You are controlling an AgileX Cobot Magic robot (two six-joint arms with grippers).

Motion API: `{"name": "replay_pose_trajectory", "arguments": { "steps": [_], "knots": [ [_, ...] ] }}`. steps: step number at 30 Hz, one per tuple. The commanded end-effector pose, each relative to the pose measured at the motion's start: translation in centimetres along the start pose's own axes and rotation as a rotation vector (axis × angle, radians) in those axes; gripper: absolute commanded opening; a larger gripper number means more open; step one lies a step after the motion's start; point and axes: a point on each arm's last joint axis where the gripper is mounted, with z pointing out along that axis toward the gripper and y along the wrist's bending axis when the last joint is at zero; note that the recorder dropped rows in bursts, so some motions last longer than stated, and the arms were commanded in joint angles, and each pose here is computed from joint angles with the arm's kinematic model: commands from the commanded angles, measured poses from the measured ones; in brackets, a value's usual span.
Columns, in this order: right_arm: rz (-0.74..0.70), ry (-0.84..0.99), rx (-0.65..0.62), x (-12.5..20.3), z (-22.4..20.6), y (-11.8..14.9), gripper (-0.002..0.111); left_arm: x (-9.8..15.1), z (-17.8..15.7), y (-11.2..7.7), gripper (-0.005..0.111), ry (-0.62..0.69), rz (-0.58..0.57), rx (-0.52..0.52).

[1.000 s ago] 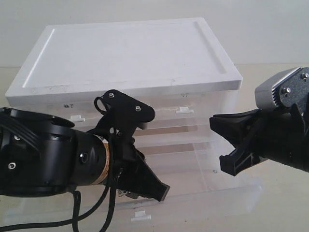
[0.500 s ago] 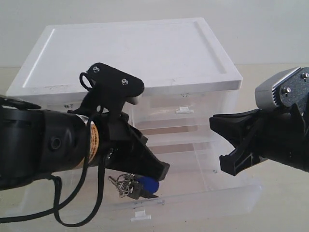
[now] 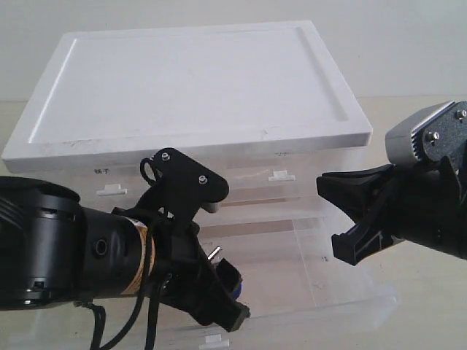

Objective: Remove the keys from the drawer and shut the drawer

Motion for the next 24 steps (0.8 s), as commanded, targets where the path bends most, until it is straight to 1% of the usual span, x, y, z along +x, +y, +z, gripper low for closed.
{"name": "replay_pose_trajectory", "arguments": {
  "steps": [1, 5, 7, 9, 13, 18, 20, 24],
  "knots": [
    [0.005, -0.01, 0.005, -0.2, 0.0, -0.2, 0.0, 0.9, 1.0, 0.4, 0.07, 0.059, 0.016, -0.064],
    [0.005, -0.01, 0.005, -0.2, 0.0, -0.2, 0.0, 0.8, 1.0, 0.7, 0.068, 0.059, -0.016, -0.072],
    [0.005, -0.01, 0.005, -0.2, 0.0, -0.2, 0.0, 0.8, 1.0, 0.7, 0.062, 0.06, -0.023, -0.073],
    [0.005, -0.01, 0.005, -0.2, 0.0, -0.2, 0.0, 0.9, 1.0, 0.8, 0.048, 0.066, -0.021, -0.083],
    [0.005, -0.01, 0.005, -0.2, 0.0, -0.2, 0.0, 1.0, 0.9, 1.2, 0.006, 0.086, 0.001, -0.12],
    [0.009, -0.01, 0.005, -0.2, 0.0, -0.2, 0.0, 0.9, 0.6, 1.7, 0.005, 0.096, 0.022, -0.183],
    [0.009, -0.01, 0.005, -0.2, 0.0, -0.2, 0.0, 0.4, 0.0, 1.8, 0.005, 0.065, 0.017, -0.189],
    [0.01, -0.013, 0.002, -0.2, 0.0, -0.1, 0.0, -0.7, -2.1, 1.9, 0.005, -0.03, 0.001, -0.16]
  ]
}}
